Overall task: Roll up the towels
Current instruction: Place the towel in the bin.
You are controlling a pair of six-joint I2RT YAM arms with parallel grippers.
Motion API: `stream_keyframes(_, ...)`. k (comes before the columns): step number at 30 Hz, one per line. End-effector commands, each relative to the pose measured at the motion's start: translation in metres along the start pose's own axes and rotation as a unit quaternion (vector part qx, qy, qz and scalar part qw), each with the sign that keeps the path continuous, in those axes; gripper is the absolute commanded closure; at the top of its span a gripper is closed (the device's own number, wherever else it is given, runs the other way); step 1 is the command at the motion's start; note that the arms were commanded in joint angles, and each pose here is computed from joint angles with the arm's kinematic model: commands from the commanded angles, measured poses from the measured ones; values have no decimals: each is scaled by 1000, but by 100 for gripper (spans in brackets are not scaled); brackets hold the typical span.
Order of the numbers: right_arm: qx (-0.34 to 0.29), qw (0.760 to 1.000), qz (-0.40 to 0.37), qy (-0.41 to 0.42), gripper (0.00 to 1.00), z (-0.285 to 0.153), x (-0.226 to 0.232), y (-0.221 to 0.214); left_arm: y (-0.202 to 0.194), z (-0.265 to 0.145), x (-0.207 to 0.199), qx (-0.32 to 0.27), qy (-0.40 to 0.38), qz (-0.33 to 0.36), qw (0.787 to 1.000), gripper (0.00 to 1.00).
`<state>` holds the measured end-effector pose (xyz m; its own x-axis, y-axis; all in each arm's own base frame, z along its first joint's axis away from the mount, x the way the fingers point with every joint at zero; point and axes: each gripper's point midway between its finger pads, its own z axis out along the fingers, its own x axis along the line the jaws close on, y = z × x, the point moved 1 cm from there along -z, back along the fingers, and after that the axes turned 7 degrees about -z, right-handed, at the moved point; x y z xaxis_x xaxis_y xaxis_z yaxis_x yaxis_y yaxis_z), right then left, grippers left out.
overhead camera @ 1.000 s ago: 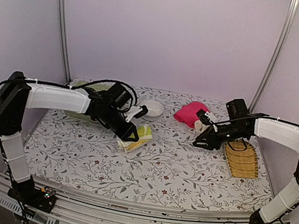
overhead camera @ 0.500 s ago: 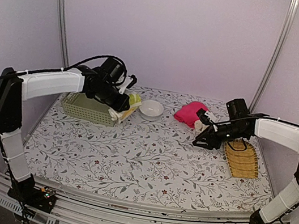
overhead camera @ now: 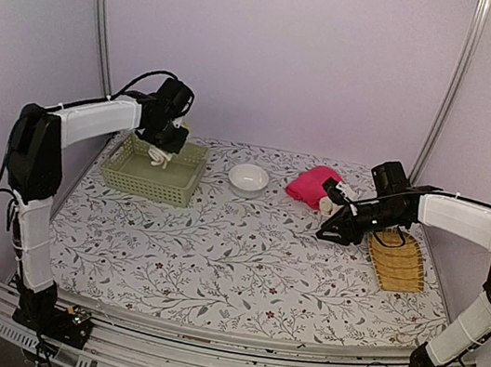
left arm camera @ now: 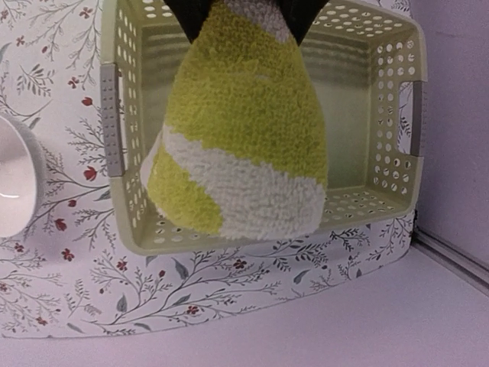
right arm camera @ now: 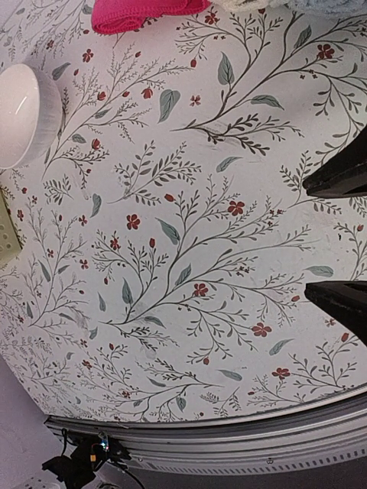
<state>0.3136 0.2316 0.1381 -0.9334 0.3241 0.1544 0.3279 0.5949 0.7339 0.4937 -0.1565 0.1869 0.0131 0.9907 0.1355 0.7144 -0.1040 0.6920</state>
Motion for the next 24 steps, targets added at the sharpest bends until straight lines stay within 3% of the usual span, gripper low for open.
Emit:
stream_keyframes(1, 0, 1000, 4, -2, 60, 0, 0, -3, -12, 38, 21, 31, 67, 0, 997, 100)
stream_keyframes(12, 4, 1000, 8, 4, 60, 3, 0, -7, -41, 105, 12, 85, 62, -2, 994, 100)
stream_keyframes(24, 9, 1000, 12, 10, 60, 6, 0, -10, -62, 124, -19, 120, -5, -18, 993, 100)
